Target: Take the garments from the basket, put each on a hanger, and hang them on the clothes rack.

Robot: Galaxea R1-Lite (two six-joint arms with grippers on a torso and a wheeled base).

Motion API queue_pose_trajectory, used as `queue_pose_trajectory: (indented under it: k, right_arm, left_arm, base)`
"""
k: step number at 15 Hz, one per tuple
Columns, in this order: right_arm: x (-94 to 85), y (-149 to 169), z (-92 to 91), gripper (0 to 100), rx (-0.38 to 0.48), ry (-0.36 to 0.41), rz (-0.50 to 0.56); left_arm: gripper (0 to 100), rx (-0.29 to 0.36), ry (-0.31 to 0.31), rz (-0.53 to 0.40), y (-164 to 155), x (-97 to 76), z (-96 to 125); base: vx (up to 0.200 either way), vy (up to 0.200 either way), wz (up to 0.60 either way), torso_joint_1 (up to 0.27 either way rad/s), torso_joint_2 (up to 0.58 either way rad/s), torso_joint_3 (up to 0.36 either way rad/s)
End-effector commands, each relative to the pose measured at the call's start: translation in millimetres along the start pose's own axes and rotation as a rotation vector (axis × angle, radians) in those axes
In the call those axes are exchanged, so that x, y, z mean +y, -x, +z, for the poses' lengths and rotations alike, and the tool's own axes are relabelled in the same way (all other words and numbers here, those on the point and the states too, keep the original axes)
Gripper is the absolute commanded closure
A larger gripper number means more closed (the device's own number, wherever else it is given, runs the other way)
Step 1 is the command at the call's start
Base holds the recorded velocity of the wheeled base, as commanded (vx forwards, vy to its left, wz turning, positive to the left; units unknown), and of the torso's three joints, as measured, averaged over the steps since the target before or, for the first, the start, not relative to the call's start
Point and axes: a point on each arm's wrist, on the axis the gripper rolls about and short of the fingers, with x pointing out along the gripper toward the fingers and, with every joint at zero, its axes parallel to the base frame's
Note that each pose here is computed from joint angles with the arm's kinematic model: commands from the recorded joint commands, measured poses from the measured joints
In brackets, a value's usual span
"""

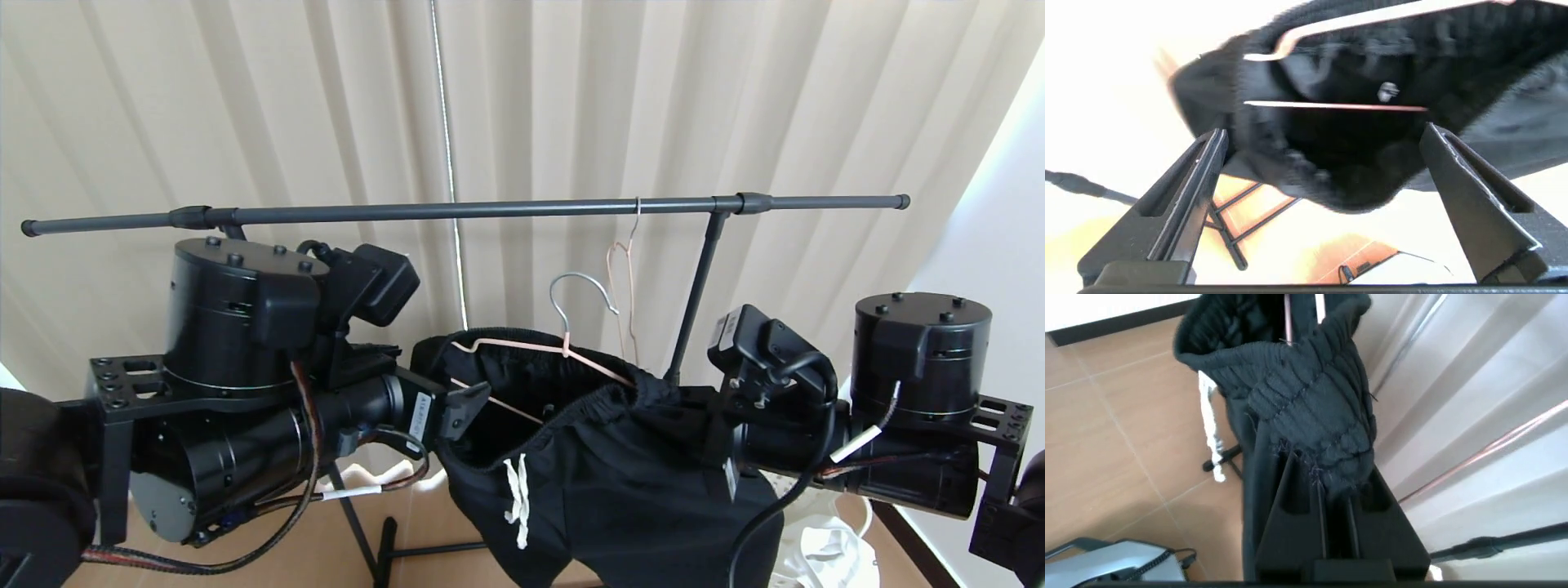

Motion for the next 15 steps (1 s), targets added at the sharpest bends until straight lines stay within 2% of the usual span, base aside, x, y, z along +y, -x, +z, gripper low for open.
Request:
queue_pose_trajectory:
  k: [1,2,3,6,9,13,14,15]
  right_arm:
    - [-6.4,4,-6.2,100,0.004,-0.016,0.014]
    - [-8.9,7,-7.6,100,-0.006,-0.022,0.043]
    - [-14.7,11,-10.5,100,-0.026,-0.035,0.095]
    - [-23.7,17,-15.6,100,-0.073,-0.059,0.226]
    - [-29.1,22,-18.2,100,-0.108,-0.071,0.309]
    - [-34.2,27,-22.8,100,-0.145,-0.090,0.412]
    - [-34.2,27,-22.8,100,-0.145,-0.090,0.413]
    - [-37.0,30,-23.8,100,-0.159,-0.094,0.437]
  left_arm:
    - [0,-0.037,0.003,0.007,12,22.3,4]
    - [0,-0.059,-0.005,-0.028,18,33.2,6]
    - [0,-0.090,-0.034,-0.067,26,51.4,8]
    - [0,-0.146,-0.102,-0.180,39,78.6,6]
    - [0,-0.164,-0.204,-0.256,43,94.4,-6]
    - [0,-0.180,-0.263,-0.366,43,102.6,-14]
    - [0,-0.179,-0.266,-0.368,43,102.8,-14]
    - [0,-0.200,-0.344,-0.438,43,111.2,-21]
  base:
    - [0.000,0.000,0.00,0.000,0.00,0.000]
    - [0.000,0.000,0.00,0.000,0.00,0.000]
    - [0.000,0.000,0.00,0.000,0.00,0.000]
    - [0.000,0.000,0.00,0.000,0.00,0.000]
    - [0.000,0.000,0.00,0.000,0.00,0.000]
    - [0.000,0.000,0.00,0.000,0.00,0.000]
    - [0.000,0.000,0.00,0.000,0.00,0.000]
    - [0.000,0.000,0.00,0.000,0.00,0.000]
